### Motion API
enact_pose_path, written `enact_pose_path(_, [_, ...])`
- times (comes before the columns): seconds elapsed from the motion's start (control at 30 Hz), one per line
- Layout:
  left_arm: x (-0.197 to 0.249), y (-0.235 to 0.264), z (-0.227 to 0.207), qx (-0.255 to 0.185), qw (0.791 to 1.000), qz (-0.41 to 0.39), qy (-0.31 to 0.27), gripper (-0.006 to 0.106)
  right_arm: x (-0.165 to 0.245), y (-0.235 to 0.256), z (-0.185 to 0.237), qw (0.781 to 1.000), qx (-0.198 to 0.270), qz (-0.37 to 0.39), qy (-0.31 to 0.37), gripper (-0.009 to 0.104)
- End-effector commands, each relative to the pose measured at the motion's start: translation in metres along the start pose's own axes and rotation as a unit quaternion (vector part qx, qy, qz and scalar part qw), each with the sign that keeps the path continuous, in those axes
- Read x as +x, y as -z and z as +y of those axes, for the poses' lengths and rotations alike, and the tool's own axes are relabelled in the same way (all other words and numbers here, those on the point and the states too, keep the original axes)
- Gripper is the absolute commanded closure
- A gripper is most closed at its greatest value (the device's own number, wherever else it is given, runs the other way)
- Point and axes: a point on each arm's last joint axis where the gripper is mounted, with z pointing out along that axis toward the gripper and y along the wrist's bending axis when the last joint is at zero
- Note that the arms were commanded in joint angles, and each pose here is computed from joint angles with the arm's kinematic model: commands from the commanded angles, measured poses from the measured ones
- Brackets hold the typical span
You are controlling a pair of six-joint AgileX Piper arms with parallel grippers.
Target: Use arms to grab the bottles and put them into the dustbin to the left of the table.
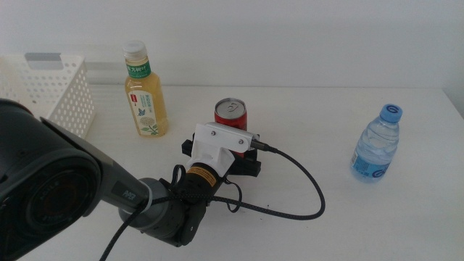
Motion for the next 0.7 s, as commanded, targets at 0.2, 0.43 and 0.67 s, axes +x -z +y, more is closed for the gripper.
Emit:
enact_pose_path(0.2, [0.001, -0.001, 0.001, -0.008, 1.000, 0.009, -0.001, 0.019, 0.000, 0.000, 0.000, 1.000, 0.002, -0.007, 0.006, 0.003])
enact_pose_path(0.43, [-0.015, 0.008, 0.001, -0.003, 1.000, -0.011, -0.004, 0.088, 0.000, 0.000, 0.000, 1.000, 0.002, -0.007, 0.006, 0.003])
enact_pose_path(0.67, [-0.083, 0.046, -0.003, 0.023, 0.984, 0.175, 0.031, 0.102, 0.000, 0.000, 0.000, 1.000, 0.002, -0.007, 0.006, 0.003])
